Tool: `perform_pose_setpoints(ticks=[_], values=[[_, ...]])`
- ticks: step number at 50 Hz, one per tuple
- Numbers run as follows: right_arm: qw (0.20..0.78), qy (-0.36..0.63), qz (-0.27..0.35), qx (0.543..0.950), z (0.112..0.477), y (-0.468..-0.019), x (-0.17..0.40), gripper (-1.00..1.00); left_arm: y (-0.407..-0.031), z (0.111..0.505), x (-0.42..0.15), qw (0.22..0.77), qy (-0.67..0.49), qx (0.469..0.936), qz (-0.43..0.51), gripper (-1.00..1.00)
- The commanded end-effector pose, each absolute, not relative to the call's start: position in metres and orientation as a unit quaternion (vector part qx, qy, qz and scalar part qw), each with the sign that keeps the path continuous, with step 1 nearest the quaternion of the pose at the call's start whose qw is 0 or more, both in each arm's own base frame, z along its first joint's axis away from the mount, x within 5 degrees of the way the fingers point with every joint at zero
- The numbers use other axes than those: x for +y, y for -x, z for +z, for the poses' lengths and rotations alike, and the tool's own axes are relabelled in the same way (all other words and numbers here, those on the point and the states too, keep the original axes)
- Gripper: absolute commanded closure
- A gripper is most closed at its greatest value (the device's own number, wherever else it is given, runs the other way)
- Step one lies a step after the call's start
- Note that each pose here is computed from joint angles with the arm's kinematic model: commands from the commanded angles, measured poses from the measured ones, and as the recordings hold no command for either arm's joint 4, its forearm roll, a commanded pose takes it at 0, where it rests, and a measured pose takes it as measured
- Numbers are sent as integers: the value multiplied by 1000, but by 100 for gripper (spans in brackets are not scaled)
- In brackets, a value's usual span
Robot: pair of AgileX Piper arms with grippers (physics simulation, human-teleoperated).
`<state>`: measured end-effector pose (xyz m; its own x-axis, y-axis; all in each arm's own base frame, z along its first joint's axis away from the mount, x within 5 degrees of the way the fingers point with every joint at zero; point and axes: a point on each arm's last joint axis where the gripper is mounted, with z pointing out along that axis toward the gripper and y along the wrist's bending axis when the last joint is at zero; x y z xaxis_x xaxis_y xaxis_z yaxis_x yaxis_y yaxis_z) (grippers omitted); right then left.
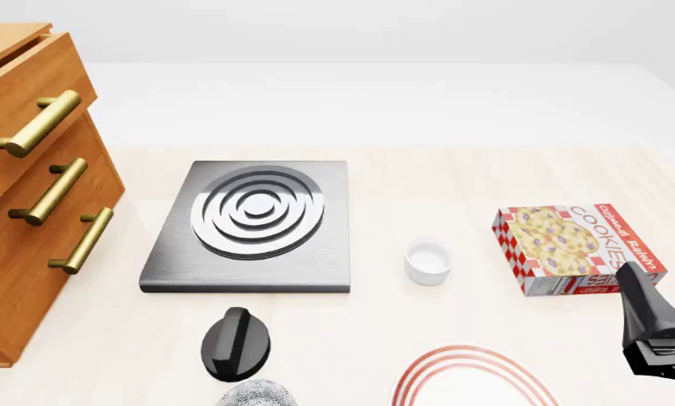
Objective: Pick the akita bowl on the wooden cabinet and place it on the plate.
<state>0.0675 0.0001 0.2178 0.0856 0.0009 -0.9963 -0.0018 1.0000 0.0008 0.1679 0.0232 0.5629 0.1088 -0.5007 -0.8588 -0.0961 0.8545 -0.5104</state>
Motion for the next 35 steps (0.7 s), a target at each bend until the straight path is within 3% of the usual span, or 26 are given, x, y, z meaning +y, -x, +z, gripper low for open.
perform_pose_setpoints(ticks=[1, 35], values=[[737, 0, 1, 676, 218, -68, 0, -100, -171, 564, 7, 705, 190, 661, -170, 100], [737, 0, 1, 676, 218, -68, 0, -100, -187, 540, -35, 666, 114, 696, -242, 100]])
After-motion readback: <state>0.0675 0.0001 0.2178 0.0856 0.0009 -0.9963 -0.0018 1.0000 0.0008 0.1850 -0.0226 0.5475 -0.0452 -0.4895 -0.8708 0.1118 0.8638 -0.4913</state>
